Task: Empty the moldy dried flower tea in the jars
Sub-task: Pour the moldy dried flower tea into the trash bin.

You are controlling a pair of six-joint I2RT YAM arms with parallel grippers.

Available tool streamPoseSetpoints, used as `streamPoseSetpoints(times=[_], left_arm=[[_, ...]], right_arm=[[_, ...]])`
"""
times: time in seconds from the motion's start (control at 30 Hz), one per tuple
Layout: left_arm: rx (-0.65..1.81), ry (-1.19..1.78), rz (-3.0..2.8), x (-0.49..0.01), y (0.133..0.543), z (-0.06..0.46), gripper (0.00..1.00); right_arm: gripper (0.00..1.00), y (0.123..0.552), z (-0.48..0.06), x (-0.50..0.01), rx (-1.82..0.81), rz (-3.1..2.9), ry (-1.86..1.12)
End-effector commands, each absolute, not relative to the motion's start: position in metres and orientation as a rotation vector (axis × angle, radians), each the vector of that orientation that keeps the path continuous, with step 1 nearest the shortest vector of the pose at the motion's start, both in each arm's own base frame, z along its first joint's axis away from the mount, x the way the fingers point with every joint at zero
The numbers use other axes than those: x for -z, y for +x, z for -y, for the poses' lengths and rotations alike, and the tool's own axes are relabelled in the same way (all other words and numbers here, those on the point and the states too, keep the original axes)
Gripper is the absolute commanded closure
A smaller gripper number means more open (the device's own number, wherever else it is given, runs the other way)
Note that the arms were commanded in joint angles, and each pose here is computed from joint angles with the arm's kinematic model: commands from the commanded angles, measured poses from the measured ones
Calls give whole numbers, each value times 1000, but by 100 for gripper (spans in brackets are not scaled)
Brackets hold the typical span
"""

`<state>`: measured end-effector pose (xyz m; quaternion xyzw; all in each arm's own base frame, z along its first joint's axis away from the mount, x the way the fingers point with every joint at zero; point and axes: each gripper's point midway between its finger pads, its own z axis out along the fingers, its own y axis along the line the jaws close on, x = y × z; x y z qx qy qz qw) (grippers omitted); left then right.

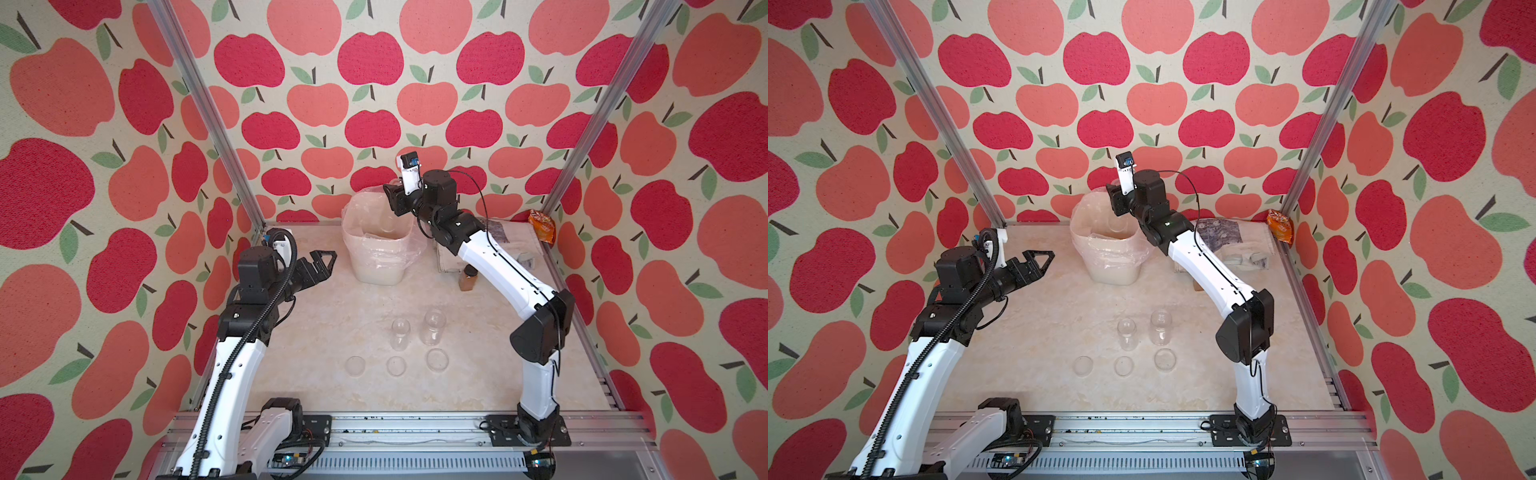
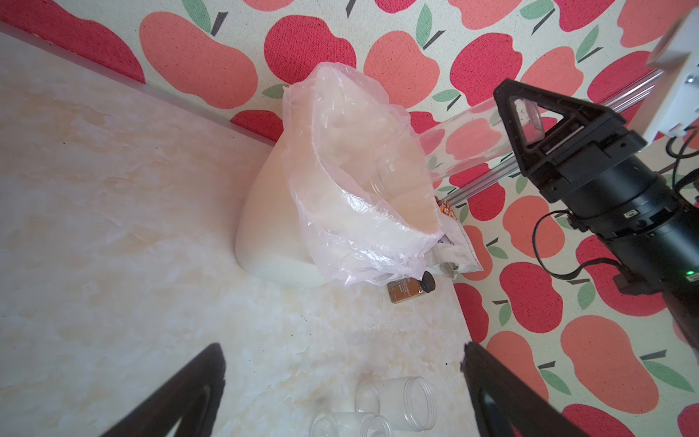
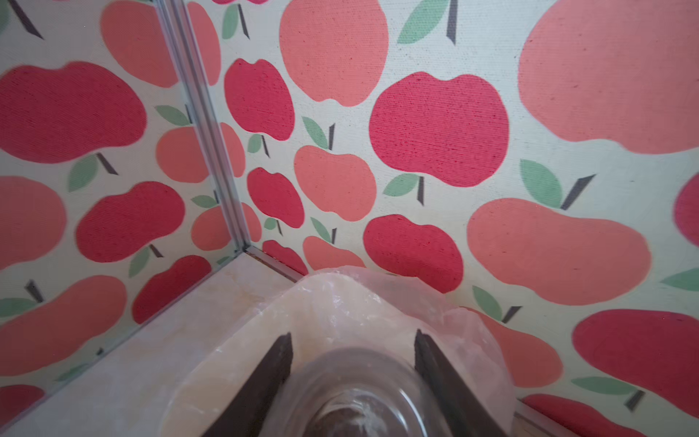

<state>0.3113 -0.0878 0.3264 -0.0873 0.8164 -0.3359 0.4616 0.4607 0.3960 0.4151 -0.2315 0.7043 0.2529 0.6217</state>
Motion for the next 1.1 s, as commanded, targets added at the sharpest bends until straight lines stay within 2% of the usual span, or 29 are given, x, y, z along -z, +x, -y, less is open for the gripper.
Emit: streamPoseSetpoints(times=[0.0, 0.1, 0.23, 0.27, 0.33, 0.4, 0.5, 0.53, 0.63, 0.67, 0.77, 0.8, 0.9, 1.07], left_arm=[[847, -198, -1991, -329, 311, 90, 1], [848, -196, -1992, -329, 310, 90, 1], [845, -194, -1989, -330, 310, 90, 1], [847, -192, -1988, -330, 310, 90, 1], [851, -192, -1987, -330, 310, 91, 1], [853, -192, -1989, -330, 310, 91, 1], [851, -191, -1988, -330, 310, 91, 0], [851, -192, -1988, -330, 310, 91, 0], [856, -191, -1982, -332, 310, 91, 0], [858, -189, -1982, -332, 310, 92, 1], [861, -189, -1983, -331, 311, 92, 1], [863, -191, -1982, -332, 312, 92, 1], [880, -190, -1974, -333, 313, 94, 1], [916, -185, -1957, -339, 313, 97, 0]], right_arm=[[100, 470, -376, -431, -680, -1601, -443], [100, 460, -387, -433, -357, -1538, -564], [100, 468, -376, -433, -739, -1600, -408], [100, 469, -375, -435, -729, -1594, -414], [100, 463, -381, -437, -477, -1554, -506], [100, 456, -389, -438, -377, -1524, -557], [100, 464, -380, -437, -726, -1583, -424], [100, 466, -379, -438, -765, -1581, -417], [100, 458, -385, -442, -442, -1532, -533], [100, 455, -388, -443, -418, -1520, -544], [100, 461, -377, -445, -716, -1553, -423], [100, 462, -375, -447, -721, -1543, -425], [100, 454, -379, -452, -431, -1488, -505], [100, 455, -358, -468, -655, -1466, -357]])
